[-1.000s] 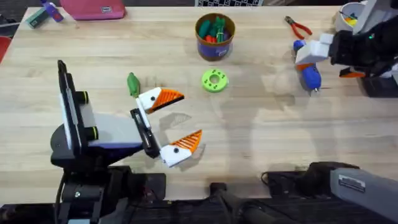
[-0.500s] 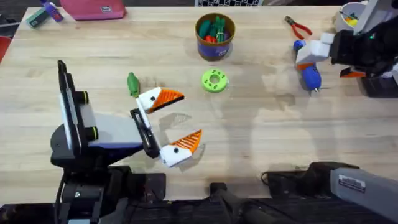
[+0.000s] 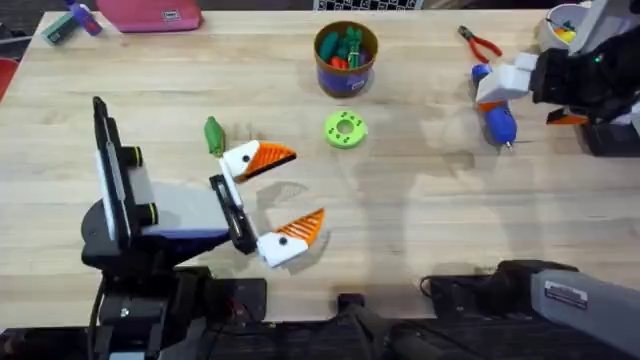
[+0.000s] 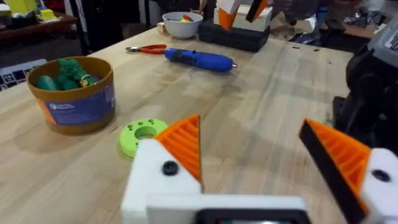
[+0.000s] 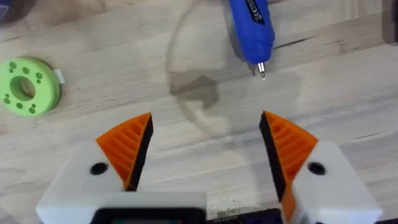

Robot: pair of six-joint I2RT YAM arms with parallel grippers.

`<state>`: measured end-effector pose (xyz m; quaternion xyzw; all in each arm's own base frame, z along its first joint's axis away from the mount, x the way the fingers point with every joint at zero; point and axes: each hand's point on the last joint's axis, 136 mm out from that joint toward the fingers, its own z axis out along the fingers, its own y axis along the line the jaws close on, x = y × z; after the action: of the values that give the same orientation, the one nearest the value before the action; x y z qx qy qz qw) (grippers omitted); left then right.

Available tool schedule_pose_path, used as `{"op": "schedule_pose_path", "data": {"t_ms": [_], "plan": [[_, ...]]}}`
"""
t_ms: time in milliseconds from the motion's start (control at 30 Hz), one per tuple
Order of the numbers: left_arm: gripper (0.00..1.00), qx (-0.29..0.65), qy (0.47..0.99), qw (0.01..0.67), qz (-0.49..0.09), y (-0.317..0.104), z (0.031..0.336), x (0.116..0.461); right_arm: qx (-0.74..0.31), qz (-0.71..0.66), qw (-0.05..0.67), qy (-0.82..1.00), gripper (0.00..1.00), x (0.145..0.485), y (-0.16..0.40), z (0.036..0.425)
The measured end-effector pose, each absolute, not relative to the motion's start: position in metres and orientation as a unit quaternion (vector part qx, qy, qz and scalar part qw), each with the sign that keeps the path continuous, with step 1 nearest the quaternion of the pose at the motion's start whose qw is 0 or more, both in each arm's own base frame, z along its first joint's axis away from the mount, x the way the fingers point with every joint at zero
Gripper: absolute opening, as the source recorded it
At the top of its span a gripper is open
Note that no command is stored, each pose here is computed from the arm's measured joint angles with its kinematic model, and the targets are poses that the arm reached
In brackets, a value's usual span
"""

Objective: Pick up the gripper from the table and insert it into the empty holder that is missing its gripper. Then pick up a screw, insert it into the mounting hole, and use the screwdriver to tighten it. Finally, clean up the table by picking up the vegetable and placing it into the bucket.

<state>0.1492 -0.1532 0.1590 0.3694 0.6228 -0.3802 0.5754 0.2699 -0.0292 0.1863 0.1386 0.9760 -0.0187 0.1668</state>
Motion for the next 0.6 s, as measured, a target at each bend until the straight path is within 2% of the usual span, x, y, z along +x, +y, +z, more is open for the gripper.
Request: {"op": "schedule_pose_path", "data": {"t_ms": [67,200,233,600], "plan": [[0.768,0.370,0.623,0.576,-0.380,-0.153,0.159,0.149,0.139,-0.019,0.167,0.976,0.994,0.270,-0.029,0.186],[0.134,0.370,0.623,0.576,-0.380,-0.153,0.159,0.149,0.139,-0.019,0.167,0.976,0.994,0.270,-0.029,0.186],[0.039,0.372,0.622,0.577,-0.378,-0.153,0.159,0.149,0.139,-0.019,0.168,0.976,0.994,0.270,-0.029,0.186],[0.020,0.372,0.621,0.577,-0.378,-0.153,0.159,0.149,0.126,-0.019,0.196,0.972,0.993,0.284,-0.030,0.192]]}}
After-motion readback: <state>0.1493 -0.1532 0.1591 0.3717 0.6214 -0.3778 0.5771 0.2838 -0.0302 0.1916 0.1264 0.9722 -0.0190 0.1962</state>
